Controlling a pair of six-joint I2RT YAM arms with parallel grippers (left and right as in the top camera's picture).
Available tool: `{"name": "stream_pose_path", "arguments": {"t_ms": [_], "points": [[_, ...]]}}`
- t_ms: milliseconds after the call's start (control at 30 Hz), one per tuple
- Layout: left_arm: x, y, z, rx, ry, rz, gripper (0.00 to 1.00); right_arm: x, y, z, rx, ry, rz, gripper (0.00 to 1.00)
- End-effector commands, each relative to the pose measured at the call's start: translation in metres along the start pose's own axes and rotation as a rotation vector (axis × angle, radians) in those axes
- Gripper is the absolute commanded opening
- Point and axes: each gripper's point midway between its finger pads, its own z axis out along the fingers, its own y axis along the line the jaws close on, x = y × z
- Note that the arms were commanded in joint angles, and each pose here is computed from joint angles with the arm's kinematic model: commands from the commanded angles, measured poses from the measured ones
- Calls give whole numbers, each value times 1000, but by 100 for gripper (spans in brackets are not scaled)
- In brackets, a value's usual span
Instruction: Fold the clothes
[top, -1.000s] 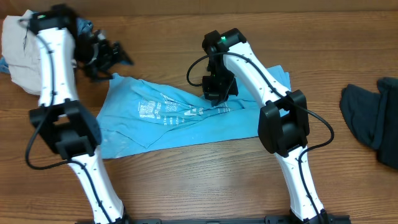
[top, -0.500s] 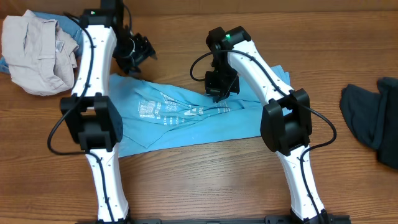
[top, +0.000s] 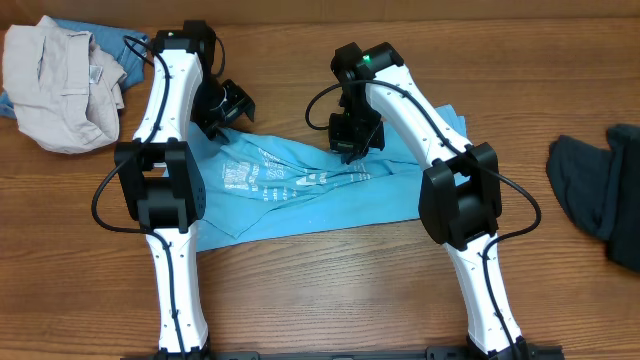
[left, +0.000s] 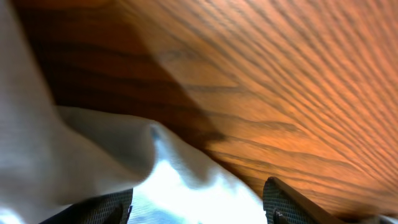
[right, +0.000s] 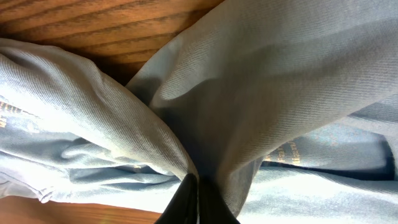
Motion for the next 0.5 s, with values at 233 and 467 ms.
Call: {"name": "stream_pose_path", "arguments": {"t_ms": [233,467], "points": [[-8,8,11,-44,-19,-37,57,-1,11,-25,-36,-61,-19,4],[-11,6,17,-34,-18,-44,57,-1,11,-25,-36,-61,-20,4]]}}
